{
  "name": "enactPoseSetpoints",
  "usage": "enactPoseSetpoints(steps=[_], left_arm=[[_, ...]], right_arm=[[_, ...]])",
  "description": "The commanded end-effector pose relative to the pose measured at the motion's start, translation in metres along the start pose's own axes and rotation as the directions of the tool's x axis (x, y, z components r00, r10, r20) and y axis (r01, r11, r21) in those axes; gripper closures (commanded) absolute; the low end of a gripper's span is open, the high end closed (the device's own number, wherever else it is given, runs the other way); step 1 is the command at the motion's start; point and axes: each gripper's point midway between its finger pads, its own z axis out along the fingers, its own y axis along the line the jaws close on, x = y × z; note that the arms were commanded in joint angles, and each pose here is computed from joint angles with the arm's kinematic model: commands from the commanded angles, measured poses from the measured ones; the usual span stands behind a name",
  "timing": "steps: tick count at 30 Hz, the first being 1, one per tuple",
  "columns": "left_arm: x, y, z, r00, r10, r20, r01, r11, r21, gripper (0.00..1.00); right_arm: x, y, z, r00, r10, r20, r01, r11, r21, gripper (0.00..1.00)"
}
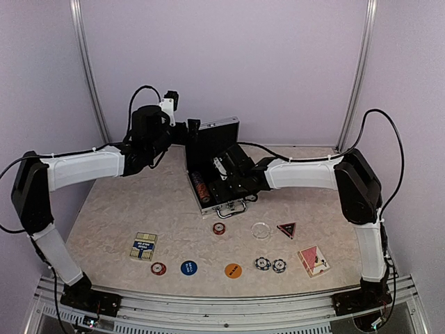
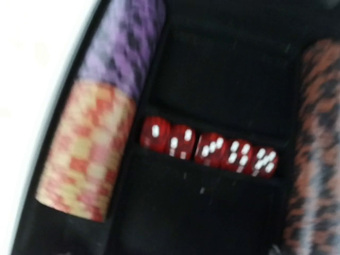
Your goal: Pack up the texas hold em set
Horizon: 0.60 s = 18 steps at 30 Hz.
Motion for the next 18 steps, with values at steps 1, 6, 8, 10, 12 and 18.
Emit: enactPoseSetpoints(steps=[1, 6, 8, 10, 12, 18], left_arm=[[-0.031, -0.017, -0.032, 0.994, -0.085, 0.064, 0.08, 0.994, 0.077, 0.01], [-0.025, -0.017, -0.072, 0.991, -0.125, 0.046, 0.121, 0.989, 0.083, 0.01], [-0.023, -0.015, -0.092, 0.991, -0.13, 0.038, 0.127, 0.989, 0.076, 0.01], [-0.013, -0.013, -0.107, 0.993, -0.116, 0.007, 0.115, 0.991, 0.064, 0.01], [-0.015, -0.012, -0.125, 0.994, -0.11, 0.003, 0.11, 0.992, 0.061, 0.01], [-0.012, -0.01, -0.162, 0.992, -0.12, -0.046, 0.122, 0.992, 0.045, 0.01]], right_arm=[[-0.052, 0.002, -0.045, 0.993, 0.008, 0.115, -0.007, 1.0, -0.009, 0.2], [-0.056, 0.004, -0.068, 0.992, 0.006, 0.128, -0.002, 0.999, -0.032, 0.19], [-0.053, 0.007, -0.078, 0.992, -0.011, 0.123, 0.016, 0.999, -0.043, 0.18], [-0.049, 0.011, -0.087, 0.992, -0.033, 0.118, 0.04, 0.998, -0.054, 0.17], [-0.042, 0.017, -0.096, 0.993, -0.058, 0.103, 0.065, 0.995, -0.07, 0.17], [-0.011, 0.037, -0.121, 0.993, -0.113, 0.036, 0.117, 0.984, -0.135, 0.16]])
